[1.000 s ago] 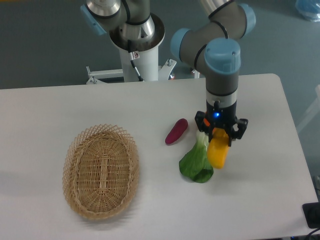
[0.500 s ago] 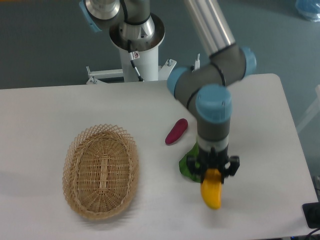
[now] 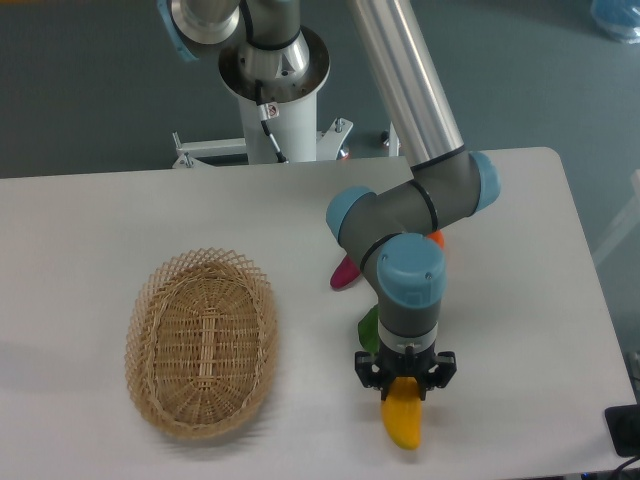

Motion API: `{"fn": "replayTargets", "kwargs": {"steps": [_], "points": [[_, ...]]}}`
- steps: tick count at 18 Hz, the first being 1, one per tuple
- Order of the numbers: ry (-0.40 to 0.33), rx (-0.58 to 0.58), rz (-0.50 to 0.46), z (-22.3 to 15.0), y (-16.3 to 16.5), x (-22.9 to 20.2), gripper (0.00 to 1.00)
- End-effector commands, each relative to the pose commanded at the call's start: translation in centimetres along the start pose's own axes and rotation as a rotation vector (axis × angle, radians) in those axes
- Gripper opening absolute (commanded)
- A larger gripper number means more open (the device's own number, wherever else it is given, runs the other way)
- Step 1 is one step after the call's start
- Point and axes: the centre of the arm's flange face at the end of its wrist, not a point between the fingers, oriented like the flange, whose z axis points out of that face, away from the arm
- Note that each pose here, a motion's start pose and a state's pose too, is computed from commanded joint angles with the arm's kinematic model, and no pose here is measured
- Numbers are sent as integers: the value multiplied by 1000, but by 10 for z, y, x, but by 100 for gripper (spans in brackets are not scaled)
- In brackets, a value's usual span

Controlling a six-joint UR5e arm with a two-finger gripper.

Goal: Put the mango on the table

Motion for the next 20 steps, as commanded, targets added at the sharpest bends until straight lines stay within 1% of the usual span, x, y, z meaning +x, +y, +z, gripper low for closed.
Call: {"fn": "replayTargets", "kwargs": {"steps": [1,2,4,5,6,7,11,15,20], "points": [[-2,1,2,-1,0,0,50],[-3,2,6,-1,0,0,58],[-30,0,16,-5,-1,-4,96],[-50,-11,19,-7,0,-5,100],[-74,-23,20,-8,1,-7,100],[-78,-23,24,-9,0,-4,100],[-87,-9,26,-18,-5,-5,100],[-95,14,75,-40,-9,-7,100],[-97,18,74,-46,-9,-8,100]]}}
